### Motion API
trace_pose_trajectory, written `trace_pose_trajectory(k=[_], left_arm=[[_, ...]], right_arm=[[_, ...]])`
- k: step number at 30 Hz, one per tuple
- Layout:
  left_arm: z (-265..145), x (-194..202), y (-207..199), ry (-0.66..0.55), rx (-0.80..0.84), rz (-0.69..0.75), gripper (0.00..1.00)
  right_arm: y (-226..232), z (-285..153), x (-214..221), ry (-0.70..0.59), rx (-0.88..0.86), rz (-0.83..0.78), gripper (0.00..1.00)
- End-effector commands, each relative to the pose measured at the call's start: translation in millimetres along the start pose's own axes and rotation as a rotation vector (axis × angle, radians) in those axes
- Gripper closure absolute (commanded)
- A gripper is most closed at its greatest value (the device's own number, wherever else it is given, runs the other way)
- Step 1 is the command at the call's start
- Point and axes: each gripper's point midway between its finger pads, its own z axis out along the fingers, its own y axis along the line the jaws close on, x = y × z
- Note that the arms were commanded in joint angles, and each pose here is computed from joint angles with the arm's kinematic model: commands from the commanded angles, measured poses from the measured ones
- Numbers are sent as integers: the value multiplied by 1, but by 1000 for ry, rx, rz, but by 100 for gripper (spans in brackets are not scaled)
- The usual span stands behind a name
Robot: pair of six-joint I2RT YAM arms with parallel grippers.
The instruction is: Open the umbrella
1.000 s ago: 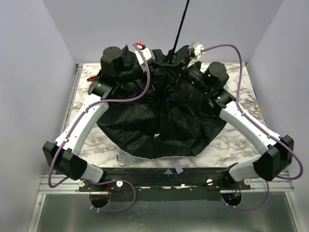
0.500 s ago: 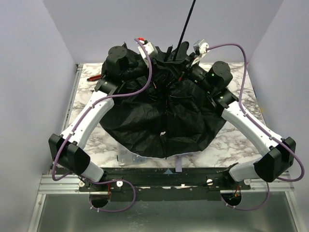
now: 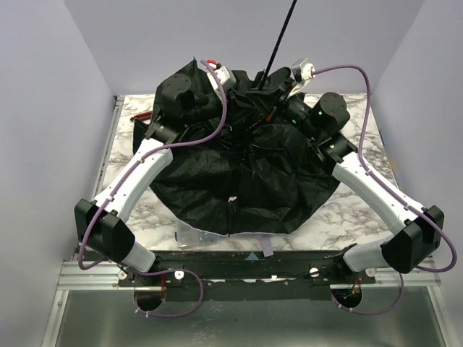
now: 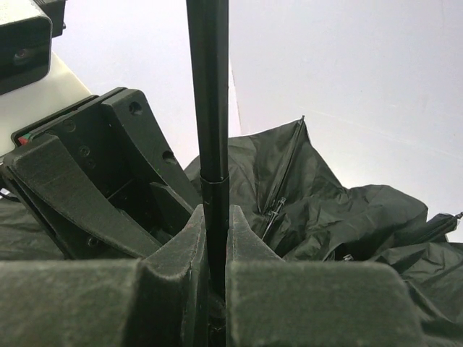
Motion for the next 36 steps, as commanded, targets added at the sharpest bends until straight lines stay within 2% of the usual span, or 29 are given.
trace_pose_trajectory(k=[1, 4, 8, 18, 27, 36], left_arm=[[5, -5, -3, 10, 8, 28, 70], [10, 0, -2, 53, -11, 47, 73], [3, 31, 19, 149, -89, -4, 76], [-33, 125, 35, 380, -145, -17, 72], [-43, 166, 38, 443, -172, -91, 61], [-52, 189, 49, 478, -199, -186, 56]], right_arm=[[27, -6, -53, -148, -93, -22, 100], [31, -7, -51, -139, -115, -10, 100], [31, -5, -57, -148, -111, -12, 100], [28, -1, -84, -194, -95, -15, 100], [21, 1, -109, -253, -86, -26, 100], [15, -4, -130, -311, -61, -17, 100]])
